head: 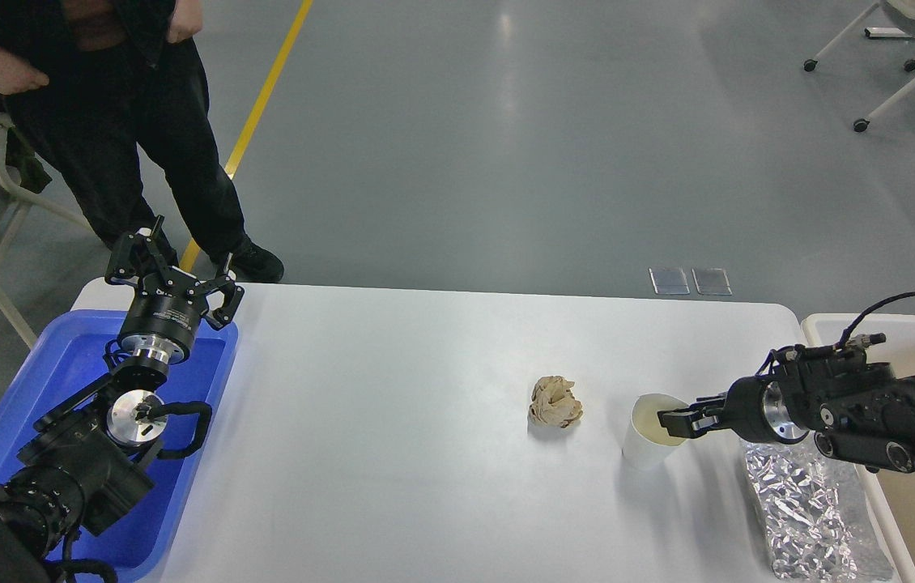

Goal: Tidy desktop
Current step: 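Move the right gripper onto the white paper cup and close it, then lift the paper cup with the right gripper and carry it over the white bin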

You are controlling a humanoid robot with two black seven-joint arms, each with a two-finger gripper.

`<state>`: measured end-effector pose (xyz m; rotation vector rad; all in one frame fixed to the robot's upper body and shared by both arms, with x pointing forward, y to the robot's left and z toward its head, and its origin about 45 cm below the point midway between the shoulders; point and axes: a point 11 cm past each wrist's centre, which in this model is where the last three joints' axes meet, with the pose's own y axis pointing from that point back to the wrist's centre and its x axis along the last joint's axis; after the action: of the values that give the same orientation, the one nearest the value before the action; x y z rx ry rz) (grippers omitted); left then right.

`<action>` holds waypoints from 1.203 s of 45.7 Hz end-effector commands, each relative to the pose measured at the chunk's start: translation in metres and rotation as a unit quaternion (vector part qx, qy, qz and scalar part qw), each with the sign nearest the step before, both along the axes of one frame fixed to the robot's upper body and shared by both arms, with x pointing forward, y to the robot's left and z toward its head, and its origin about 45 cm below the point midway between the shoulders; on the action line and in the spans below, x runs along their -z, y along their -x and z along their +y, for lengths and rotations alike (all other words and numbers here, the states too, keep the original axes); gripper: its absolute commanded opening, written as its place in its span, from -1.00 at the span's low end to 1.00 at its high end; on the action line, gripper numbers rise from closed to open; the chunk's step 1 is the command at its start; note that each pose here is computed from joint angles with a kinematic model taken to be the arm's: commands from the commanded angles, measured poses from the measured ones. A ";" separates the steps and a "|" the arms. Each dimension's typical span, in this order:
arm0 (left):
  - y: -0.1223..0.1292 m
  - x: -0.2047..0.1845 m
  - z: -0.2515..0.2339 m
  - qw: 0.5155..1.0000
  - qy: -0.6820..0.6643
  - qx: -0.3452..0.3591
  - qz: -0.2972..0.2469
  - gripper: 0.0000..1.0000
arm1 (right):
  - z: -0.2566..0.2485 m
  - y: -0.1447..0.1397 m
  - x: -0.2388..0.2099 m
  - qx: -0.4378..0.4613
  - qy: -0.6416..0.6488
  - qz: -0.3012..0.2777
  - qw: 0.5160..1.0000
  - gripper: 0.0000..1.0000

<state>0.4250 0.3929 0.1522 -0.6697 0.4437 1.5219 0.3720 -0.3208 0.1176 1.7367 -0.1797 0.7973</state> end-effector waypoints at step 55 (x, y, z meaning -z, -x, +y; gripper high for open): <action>0.000 0.000 0.000 1.000 0.000 0.000 0.000 1.00 | 0.037 -0.079 -0.244 0.066 -0.289 -0.151 0.943 -1.00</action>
<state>0.4250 0.3929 0.1522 -0.6697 0.4437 1.5218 0.4375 -0.2711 0.2895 2.0142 -0.5776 0.9657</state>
